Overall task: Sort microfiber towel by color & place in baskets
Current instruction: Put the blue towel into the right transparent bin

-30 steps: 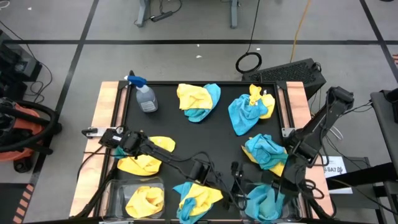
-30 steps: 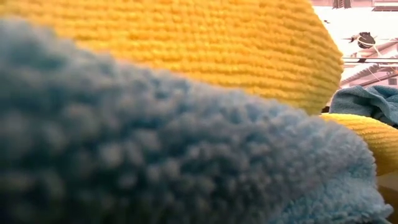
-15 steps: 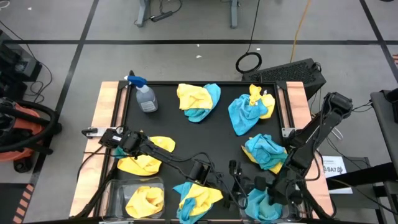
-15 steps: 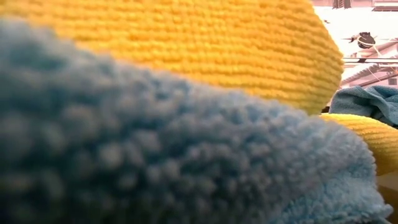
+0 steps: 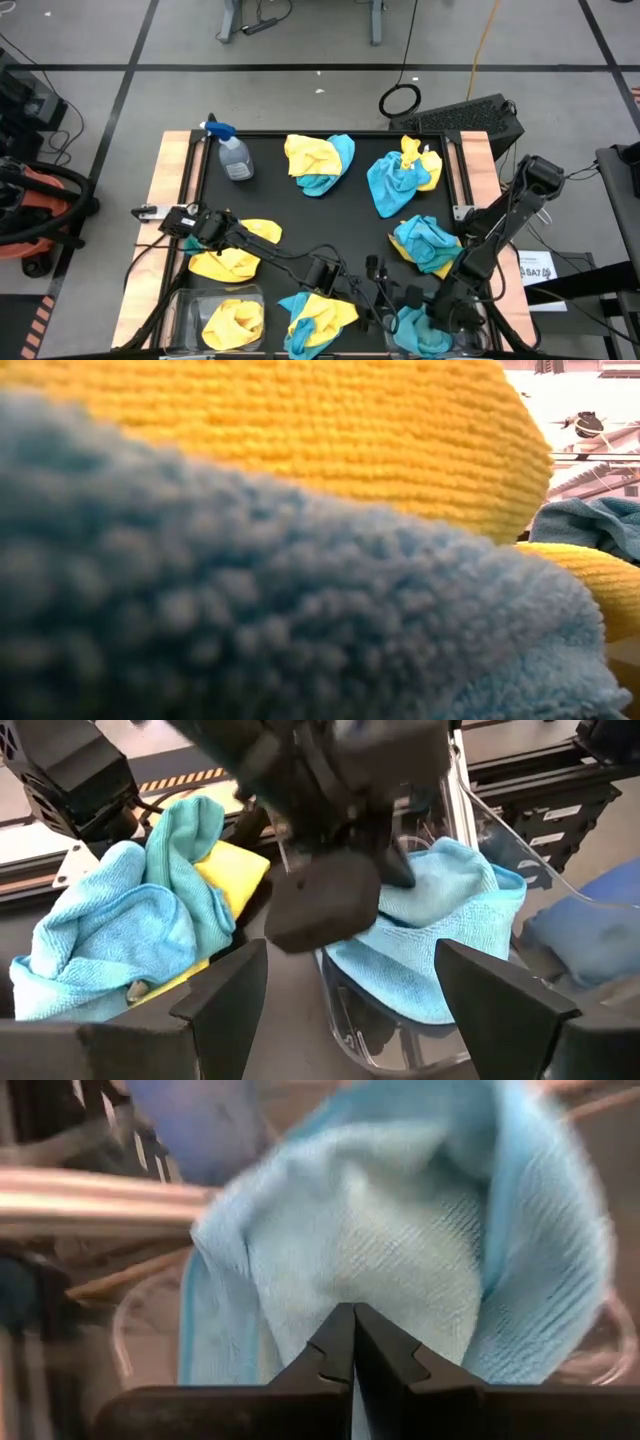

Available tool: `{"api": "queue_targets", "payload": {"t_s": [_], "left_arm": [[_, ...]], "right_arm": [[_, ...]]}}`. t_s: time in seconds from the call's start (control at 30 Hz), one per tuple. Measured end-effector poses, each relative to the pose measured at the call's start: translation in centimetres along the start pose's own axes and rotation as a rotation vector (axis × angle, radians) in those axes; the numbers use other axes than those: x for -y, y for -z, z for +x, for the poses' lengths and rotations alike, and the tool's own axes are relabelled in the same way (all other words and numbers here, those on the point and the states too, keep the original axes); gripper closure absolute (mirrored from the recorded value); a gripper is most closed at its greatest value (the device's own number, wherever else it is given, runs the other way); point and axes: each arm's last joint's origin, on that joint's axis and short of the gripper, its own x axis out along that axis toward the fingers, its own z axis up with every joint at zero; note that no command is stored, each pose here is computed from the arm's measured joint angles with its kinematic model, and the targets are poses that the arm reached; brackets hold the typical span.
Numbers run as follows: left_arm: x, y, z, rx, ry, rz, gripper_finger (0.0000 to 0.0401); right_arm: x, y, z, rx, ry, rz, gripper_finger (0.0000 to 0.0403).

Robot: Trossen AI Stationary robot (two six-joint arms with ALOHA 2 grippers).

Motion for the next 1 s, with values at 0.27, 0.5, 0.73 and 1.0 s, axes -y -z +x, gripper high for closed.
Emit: {"api": "queue_targets", "payload": {"t_s": [0.27,0.5,0.73,1.0], "left_arm": [[0.2,0.2,-0.1,-0.023,0.004,-0.001,0.0107],[0.3,0.8,-0.1,-0.078,-0.025,-0.003,0.0107],[0.1,1.5,-0.7,-0.173,-0.146,0.035,0.0107],[-2.1,1.2,-2.3,-0.276,-0.304,0.088,0.0107]], "right_arm": [[-0.5,-2.9,-4.6,0.111,0.016,-0.008,0.0368],[-1.0,-3.0,-8.7,0.080,0.132,0.007,0.0319],[-1.4,-1.6,-11.7,0.049,0.287,0.075,0.0267],[-1.5,-0.1,-13.9,0.003,0.485,0.133,0.0224]]}}
